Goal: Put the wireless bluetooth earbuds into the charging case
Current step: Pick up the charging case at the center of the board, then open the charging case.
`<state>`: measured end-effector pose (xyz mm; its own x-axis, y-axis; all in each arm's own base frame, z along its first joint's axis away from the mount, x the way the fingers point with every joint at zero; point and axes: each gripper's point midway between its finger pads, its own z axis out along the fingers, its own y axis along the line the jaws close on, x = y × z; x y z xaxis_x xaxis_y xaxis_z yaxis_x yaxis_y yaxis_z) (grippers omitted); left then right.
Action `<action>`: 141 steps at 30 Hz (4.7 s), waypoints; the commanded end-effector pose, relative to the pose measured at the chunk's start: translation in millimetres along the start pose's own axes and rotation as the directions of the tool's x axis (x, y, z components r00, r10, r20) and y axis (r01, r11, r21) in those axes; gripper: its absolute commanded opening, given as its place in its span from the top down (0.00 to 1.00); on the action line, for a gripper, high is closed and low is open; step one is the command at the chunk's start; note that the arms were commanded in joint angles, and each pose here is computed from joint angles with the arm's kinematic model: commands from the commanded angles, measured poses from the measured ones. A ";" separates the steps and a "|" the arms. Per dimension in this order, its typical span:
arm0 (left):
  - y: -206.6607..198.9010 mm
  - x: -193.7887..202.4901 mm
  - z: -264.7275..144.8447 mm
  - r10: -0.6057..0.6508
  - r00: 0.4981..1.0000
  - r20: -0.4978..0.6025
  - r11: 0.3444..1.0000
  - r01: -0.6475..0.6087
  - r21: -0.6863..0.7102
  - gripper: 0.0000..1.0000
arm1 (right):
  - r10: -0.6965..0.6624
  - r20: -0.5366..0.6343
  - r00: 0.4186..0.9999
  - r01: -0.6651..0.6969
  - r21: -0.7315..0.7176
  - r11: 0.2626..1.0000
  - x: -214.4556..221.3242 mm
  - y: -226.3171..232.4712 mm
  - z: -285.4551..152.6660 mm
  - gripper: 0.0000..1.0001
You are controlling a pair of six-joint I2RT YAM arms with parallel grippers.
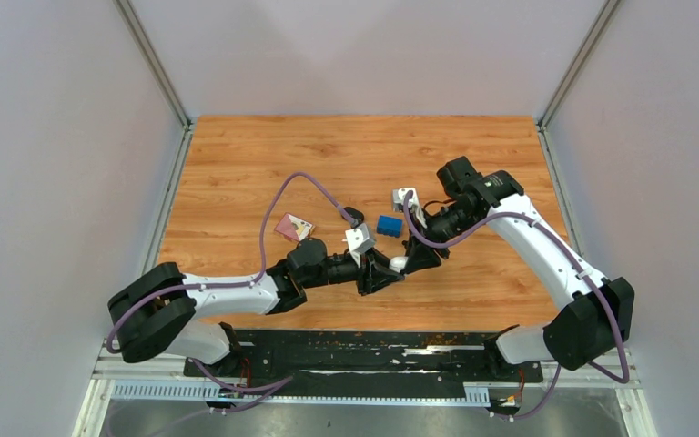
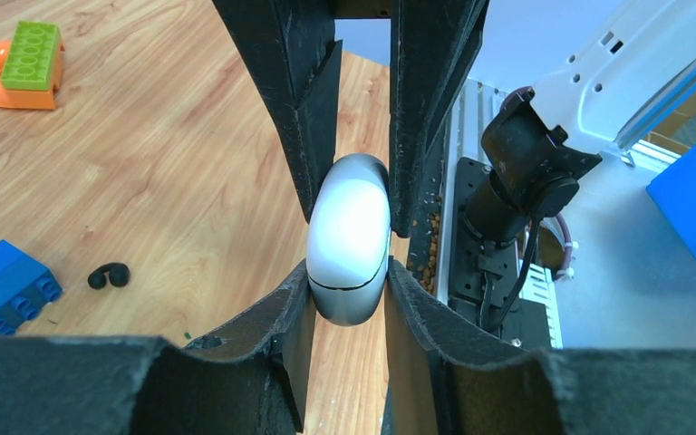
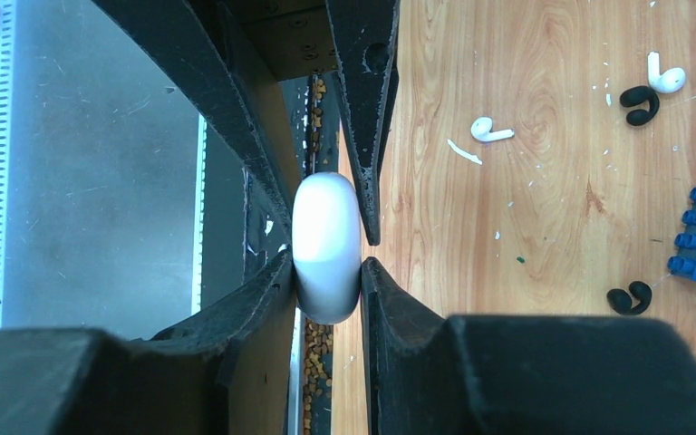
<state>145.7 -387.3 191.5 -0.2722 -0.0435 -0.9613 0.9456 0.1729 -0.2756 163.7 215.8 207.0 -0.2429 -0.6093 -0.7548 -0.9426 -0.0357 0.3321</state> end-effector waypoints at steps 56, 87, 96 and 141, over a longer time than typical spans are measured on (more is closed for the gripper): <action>-36.4 -37.2 6.4 -0.052 0.990 0.130 0.977 0.023 0.214 0.82 | -0.062 0.024 0.998 0.060 0.050 0.997 -2.2 -6.9 3.8 0.73; -25.0 -28.2 -18.0 0.236 0.945 0.228 0.965 -0.255 0.056 1.00 | 0.038 0.061 0.997 -0.032 -0.098 0.995 -42.6 3.1 -8.3 0.46; -23.8 -32.4 -13.2 0.139 0.946 0.292 0.985 -0.163 0.061 1.00 | 0.031 0.062 0.998 -0.027 -0.070 0.997 -34.3 7.4 -14.8 0.49; -24.5 -15.8 4.4 0.203 0.967 0.152 0.974 -0.215 0.069 0.51 | 0.020 -0.033 0.999 -0.019 0.027 0.999 -15.1 -4.1 -13.3 0.97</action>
<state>132.8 -390.0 190.0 -0.1254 -0.1300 -0.9835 0.9790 0.1443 -0.1439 171.7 211.3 220.1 -0.2903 -0.6449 -0.7070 -0.9304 0.0176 0.3660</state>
